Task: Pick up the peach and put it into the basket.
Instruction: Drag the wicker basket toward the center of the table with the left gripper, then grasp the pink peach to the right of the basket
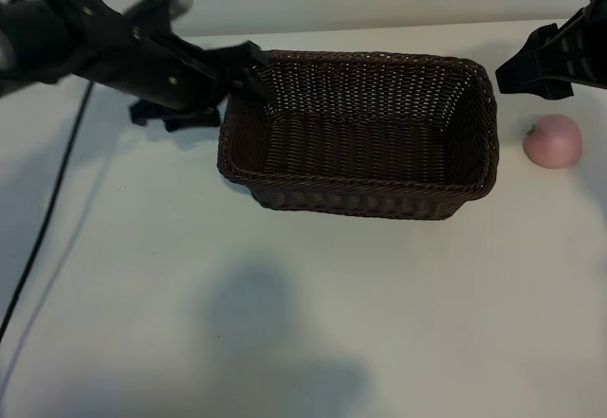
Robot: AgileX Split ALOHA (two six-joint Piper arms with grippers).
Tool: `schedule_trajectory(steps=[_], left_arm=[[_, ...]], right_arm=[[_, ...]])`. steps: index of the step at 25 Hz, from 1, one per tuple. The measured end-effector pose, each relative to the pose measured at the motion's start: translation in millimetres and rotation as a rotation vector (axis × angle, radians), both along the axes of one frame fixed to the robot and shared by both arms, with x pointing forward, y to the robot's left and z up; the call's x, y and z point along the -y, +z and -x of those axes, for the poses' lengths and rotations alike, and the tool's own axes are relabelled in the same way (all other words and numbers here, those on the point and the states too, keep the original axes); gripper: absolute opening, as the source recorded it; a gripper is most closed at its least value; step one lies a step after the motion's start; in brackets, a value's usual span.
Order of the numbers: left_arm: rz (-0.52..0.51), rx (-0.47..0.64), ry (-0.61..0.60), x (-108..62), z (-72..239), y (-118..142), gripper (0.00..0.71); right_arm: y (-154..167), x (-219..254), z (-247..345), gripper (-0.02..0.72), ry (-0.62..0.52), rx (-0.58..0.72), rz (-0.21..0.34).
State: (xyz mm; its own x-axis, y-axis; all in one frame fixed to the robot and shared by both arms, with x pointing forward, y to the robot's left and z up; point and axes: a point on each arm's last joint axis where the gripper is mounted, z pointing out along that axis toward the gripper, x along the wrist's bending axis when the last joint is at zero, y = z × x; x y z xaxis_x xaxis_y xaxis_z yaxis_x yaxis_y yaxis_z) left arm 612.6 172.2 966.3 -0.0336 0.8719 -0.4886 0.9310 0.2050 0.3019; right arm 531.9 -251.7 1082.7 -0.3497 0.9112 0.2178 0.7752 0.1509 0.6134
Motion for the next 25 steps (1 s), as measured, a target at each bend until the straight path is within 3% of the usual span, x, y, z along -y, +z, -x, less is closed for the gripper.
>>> schedule_trajectory(steps=[5, 9, 12, 15, 21, 25], left_arm=[[-0.091, 0.05, -0.102, -12.7, 5.0, 36.4, 0.658], [-0.231, 0.081, -0.206, -21.9, 11.4, 70.4, 0.646], [-0.372, 0.07, -0.223, -38.6, 16.5, 91.8, 0.639], [-0.47, 0.054, -0.16, -71.5, 20.5, 107.6, 0.633], [-0.536, 0.003, -0.04, -147.0, 45.0, 137.6, 0.617], [-0.516, 0.056, 0.055, -174.7, 67.4, 164.0, 0.603]], right_arm=[[0.0, 0.0, 0.0, 0.595, 0.0, 0.0, 0.0], [-0.1, -0.1, 0.2, 0.595, 0.001, -0.003, 0.0], [-0.2, -0.1, 0.4, 0.595, 0.003, -0.005, 0.0], [-0.2, -0.2, 0.5, 0.595, 0.003, -0.005, 0.0], [-0.2, -0.2, 0.5, 0.595, 0.003, -0.005, 0.0], [-0.2, -0.2, 0.5, 0.595, 0.003, -0.005, 0.0]])
